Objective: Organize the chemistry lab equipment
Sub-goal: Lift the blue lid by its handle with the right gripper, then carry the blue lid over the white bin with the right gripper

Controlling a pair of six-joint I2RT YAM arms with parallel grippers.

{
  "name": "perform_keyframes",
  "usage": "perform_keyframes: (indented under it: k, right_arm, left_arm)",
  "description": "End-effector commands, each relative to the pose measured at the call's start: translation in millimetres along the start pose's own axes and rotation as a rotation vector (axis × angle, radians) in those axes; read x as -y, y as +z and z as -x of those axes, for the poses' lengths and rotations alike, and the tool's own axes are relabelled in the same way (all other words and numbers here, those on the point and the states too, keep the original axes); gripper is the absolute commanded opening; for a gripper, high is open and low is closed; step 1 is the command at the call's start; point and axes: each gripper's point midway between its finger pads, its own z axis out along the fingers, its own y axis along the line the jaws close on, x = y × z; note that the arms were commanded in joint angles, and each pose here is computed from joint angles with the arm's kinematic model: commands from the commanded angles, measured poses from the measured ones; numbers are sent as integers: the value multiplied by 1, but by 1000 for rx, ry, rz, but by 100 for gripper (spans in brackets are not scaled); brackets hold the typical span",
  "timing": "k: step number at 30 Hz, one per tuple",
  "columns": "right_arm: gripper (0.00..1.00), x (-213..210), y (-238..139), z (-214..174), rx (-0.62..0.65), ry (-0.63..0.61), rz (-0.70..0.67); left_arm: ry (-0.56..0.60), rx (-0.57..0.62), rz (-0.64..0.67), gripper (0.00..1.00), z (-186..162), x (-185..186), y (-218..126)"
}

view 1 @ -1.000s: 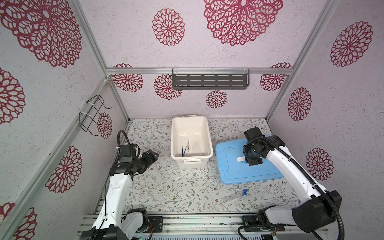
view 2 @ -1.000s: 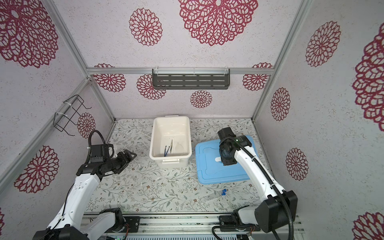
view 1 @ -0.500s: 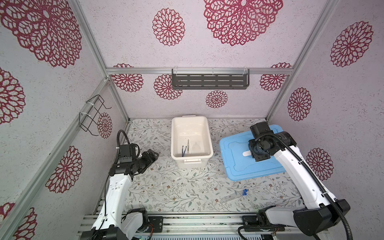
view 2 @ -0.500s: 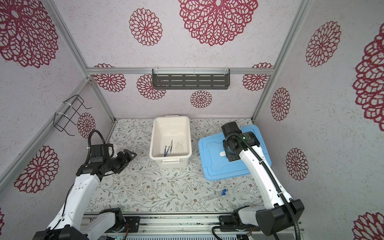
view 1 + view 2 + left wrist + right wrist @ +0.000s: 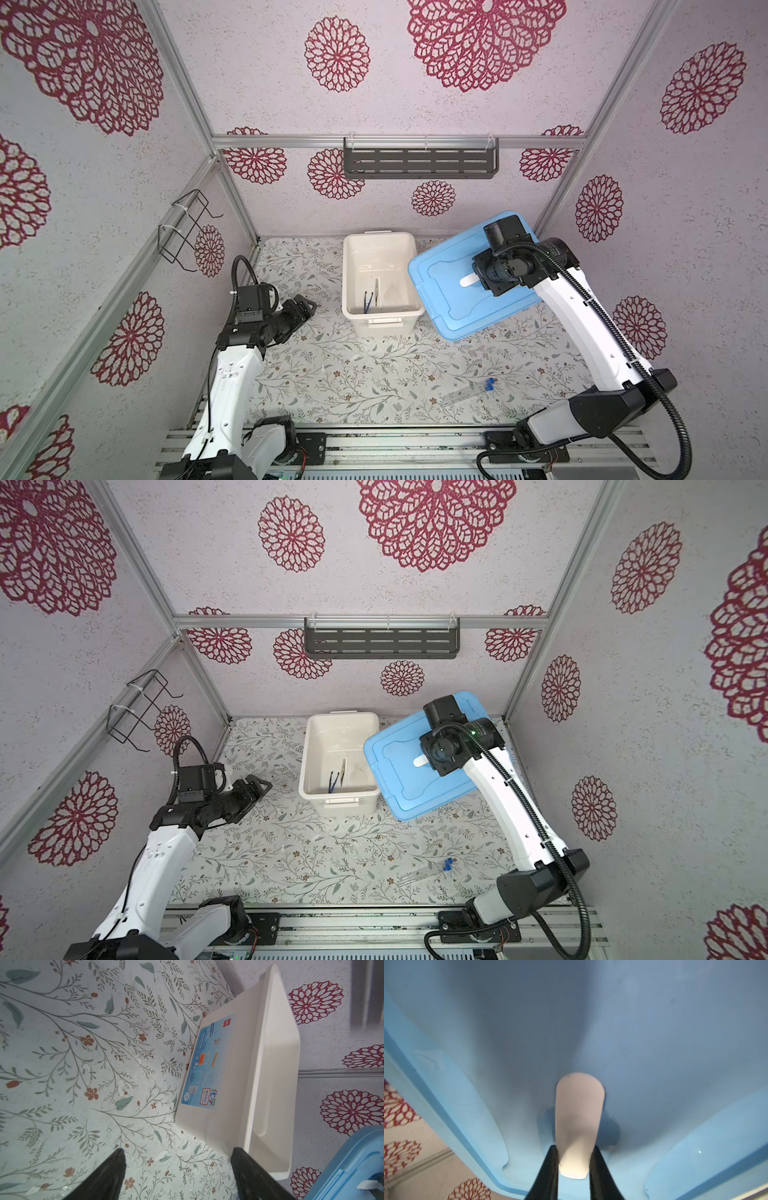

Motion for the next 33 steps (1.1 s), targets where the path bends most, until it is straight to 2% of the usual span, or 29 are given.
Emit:
perform_keyframes:
  k: [1,6,11,15,19,26,33]
  right_arm:
    - [21,-34,-9,-23,-100,-117,136]
    - [21,-66,-1,-54,-200,-221,215]
    - [20,-90,11,-77,-238,-332,205]
    - [21,-104,29,-97,-262,-383,191]
    - [21,-121,53,-121,-310,-405,201]
    - [20,-138,92,-162,-394,-474,183]
    - [22,-130,115,-175,-425,-504,149]
  left_arm:
    - [32,26,6,83,10,5,-5]
    - [40,40,20,83,14,6,-10]
    - [78,90,63,83,25,6,-26]
    - [156,192,185,83,40,-3,-54]
    - [219,254,205,83,47,3,-75]
    - [228,214,13,84,43,39,-71]
    - [198,139,-206,83,37,70,-50]
